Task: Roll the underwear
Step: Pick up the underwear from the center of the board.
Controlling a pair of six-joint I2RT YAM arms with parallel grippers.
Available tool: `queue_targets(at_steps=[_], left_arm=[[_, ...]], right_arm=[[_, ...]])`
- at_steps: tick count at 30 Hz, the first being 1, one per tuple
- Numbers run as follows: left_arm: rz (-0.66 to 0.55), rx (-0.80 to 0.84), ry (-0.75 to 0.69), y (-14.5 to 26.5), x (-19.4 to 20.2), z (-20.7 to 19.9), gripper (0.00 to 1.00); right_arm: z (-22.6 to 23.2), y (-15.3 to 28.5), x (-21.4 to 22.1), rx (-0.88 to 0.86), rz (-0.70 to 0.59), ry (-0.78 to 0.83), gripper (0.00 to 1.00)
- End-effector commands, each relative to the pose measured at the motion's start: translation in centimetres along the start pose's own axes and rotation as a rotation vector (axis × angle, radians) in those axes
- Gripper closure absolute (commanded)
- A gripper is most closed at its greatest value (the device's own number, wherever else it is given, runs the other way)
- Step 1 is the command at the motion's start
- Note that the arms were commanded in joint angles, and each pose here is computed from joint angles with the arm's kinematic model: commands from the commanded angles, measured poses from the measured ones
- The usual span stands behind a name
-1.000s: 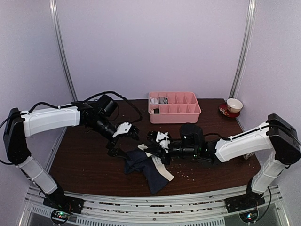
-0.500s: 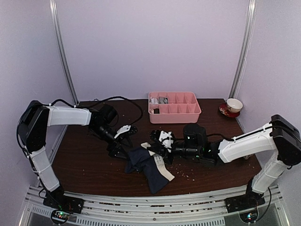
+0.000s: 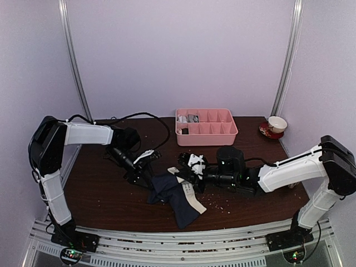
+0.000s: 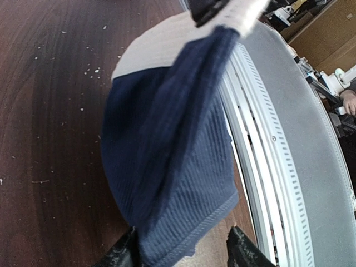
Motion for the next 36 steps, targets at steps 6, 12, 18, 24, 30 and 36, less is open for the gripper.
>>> queue_targets(at_steps=[6,12,18,24,30,36], left_arm=[[-0.035,0.023,-0.011,0.6,-1.2,-0.1,0.6],[-0.042,0.039,-0.02,0.8,-1.7,-0.2,0.63],[-0.033,0.047,-0.017,0.9,-1.6,-0.5,0.67],[-0.064,0.068,-0.032,1.6,-2.8,-1.5,0.49],[-0.022,0.014,0.027,1.3,-2.1,0.1,0.53],[0.016,0.003,0.057,0.8,-0.8,0.5,0.63]], right_arm=[[-0.7,0.2,-0.1,0.033,-0.002,0.018,1.0],[-0.7,0.1,0.3,0.036,0.013,0.023,1.0],[-0.8,0.1,0.2,0.039,0.013,0.025,1.0],[-1.0,0.1,0.2,0.05,0.02,0.029,1.0],[-1.1,0.0,0.3,0.053,0.025,0.03,1.0],[-1.1,0.0,0.4,0.055,0.029,0.034,1.0]])
Point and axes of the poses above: each gripper's point midway between its finger pads, its own y axis back along the fingers, its own z axis along the line the jaws close on, x = y × z, the point moved 1 cm from there along y, back along the fingers, and after that the axes turned 10 degrees about -y, right-handed, at the moved point
